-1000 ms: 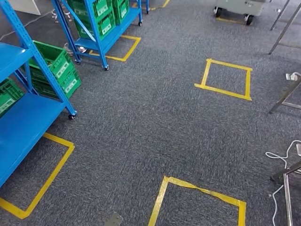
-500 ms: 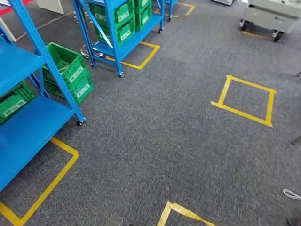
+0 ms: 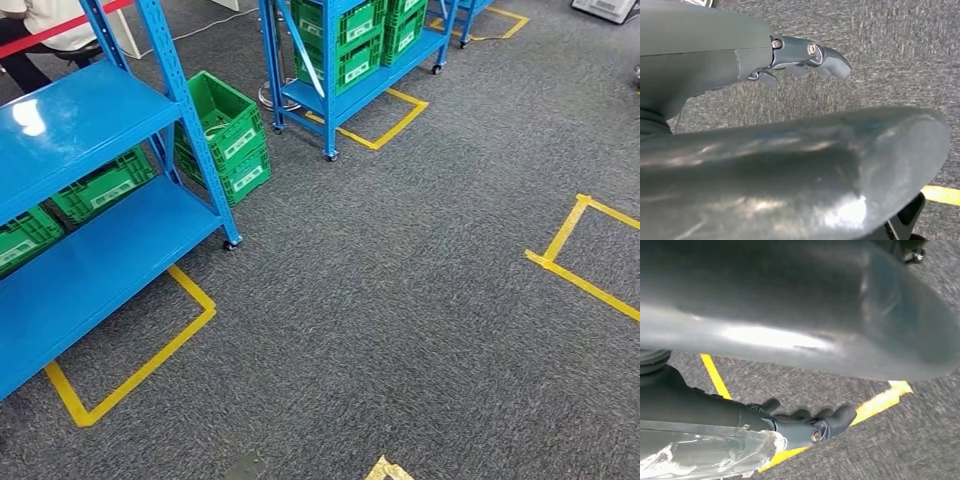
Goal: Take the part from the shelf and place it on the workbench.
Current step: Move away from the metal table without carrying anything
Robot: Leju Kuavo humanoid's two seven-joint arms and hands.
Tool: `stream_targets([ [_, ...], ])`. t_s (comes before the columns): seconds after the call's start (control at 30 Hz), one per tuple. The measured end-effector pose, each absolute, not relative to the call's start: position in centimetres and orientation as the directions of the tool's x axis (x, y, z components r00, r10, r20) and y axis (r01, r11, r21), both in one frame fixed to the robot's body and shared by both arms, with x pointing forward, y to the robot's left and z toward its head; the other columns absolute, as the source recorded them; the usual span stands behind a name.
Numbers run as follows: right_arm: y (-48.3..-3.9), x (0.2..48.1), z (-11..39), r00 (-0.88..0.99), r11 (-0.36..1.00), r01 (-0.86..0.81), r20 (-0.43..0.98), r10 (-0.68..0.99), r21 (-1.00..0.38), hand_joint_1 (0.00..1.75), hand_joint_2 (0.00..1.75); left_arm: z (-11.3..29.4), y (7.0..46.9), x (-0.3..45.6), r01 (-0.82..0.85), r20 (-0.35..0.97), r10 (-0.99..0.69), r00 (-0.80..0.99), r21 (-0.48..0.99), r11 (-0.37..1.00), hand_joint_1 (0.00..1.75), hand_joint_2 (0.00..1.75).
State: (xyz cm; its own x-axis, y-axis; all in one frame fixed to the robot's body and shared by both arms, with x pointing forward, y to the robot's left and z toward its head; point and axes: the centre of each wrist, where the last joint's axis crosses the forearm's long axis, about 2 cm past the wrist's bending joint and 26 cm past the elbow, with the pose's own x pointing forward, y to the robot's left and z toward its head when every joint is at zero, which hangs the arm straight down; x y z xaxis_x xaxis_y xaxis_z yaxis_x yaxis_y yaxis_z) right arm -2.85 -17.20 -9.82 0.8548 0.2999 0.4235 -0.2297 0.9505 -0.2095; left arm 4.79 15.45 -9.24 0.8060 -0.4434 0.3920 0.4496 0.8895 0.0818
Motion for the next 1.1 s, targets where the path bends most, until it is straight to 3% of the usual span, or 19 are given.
stream_targets([
  [0.4,-16.9,-3.3,-9.7,0.843,0.938,-0.277,0.416,0.341,-0.208,0.0,0.0,-9.3,15.6,4.8,0.39,0.368,-0.394,0.842,0.089,0.916,0.0,0.0],
  [0.7,-17.3,-2.5,-9.9,0.754,0.876,-0.434,0.448,0.48,-0.208,0.0,0.0,-9.4,16.0,4.2,0.219,0.372,-0.225,0.9,0.06,0.974,0.0,0.0],
  [1.1,-18.2,-2.0,-10.1,0.658,0.808,-0.549,0.487,0.575,-0.214,0.0,0.0,-9.6,16.4,4.0,0.17,0.379,-0.176,0.909,0.048,0.984,0.0,0.0],
])
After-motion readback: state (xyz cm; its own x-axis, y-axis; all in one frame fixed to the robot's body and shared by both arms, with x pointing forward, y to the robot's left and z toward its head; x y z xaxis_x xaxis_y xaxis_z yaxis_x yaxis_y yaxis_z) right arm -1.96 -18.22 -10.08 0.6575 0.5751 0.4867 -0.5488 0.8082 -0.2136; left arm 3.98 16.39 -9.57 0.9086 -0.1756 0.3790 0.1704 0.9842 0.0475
